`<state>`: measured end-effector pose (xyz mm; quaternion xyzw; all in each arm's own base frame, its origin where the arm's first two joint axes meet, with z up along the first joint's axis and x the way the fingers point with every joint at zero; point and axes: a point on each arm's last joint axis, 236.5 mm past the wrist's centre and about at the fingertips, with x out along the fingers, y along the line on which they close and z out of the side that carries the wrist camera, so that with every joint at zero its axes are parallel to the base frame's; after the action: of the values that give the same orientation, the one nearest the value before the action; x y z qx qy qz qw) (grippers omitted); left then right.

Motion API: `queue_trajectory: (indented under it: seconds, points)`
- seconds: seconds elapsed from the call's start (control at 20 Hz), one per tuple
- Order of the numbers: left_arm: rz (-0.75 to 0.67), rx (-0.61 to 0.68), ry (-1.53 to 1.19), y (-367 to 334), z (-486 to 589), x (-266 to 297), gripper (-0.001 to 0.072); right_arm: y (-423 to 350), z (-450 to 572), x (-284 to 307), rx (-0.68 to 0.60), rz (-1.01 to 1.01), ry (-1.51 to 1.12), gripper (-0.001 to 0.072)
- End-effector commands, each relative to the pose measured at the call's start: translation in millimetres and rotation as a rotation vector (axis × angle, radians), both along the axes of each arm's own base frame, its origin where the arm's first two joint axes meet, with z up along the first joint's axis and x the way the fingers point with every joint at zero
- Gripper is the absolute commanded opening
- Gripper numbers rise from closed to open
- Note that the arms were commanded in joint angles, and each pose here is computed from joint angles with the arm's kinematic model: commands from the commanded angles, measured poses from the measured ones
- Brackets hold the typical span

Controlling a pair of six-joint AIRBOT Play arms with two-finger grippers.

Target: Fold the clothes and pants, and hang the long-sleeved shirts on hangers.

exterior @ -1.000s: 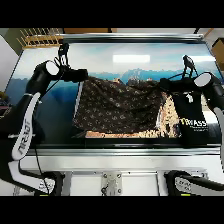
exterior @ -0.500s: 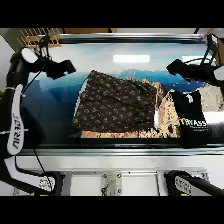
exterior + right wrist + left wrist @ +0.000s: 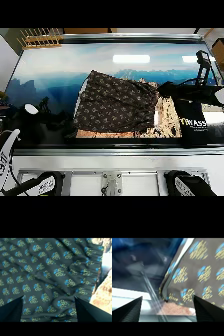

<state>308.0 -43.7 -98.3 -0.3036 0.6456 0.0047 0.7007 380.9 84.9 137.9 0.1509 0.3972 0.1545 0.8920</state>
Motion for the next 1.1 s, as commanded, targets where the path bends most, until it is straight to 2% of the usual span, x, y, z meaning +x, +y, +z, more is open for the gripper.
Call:
queue_trajectory:
  seconds: [0.0,0.15,0.3,0.4,0.45,0.5,0.55,0.65,0.75,0.9,1.05]
  points:
    - [0.062,-0.058,-0.015,-16.8,-23.3,-19.8,0.0656,21.8,3.1,-8.5,0.042,0.043,-0.005,0.0671]
    - [0.023,-0.077,-0.006,-35.7,-27.2,-7.8,0.0656,24.5,7.4,-6.0,0.063,0.038,-0.019,0.0671]
    - [-0.039,-0.069,-0.076,-58.9,-15.1,28.1,0.0656,25.0,6.7,-7.2,0.063,0.041,-0.013,0.0671]
    - [-0.025,-0.058,-0.119,-67.3,-7.8,50.7,0.0653,25.9,4.7,-9.9,0.061,0.049,-0.001,0.0671]
    - [-0.012,-0.061,-0.123,-70.3,-5.5,57.9,0.0431,25.1,2.3,-11.8,0.053,0.053,0.009,0.0671]
    - [-0.019,-0.062,-0.131,-72.7,-3.3,62.5,0.0173,22.9,-3.3,-15.1,0.035,0.058,0.027,0.0671]
    - [-0.026,-0.066,-0.135,-74.2,-0.1,65.1,0.0005,18.1,-13.5,-19.8,0.004,0.060,0.057,0.0671]
    - [-0.056,-0.072,-0.136,-77.0,6.2,63.2,0.0004,-3.6,-54.4,-35.5,-0.052,-0.025,0.197,0.0671]
    - [-0.117,-0.047,-0.119,-75.0,8.6,51.8,0.0004,-37.6,-112.9,-62.1,-0.053,-0.249,0.406,0.0671]
    - [-0.199,0.007,-0.088,-65.9,10.2,34.7,0.0004,-48.2,-188.4,-104.7,0.083,-0.495,0.622,0.0672]
    - [-0.214,0.014,-0.096,-64.9,16.4,32.4,0.0004,-34.4,-225.7,-111.2,0.263,-0.641,0.641,0.0671]
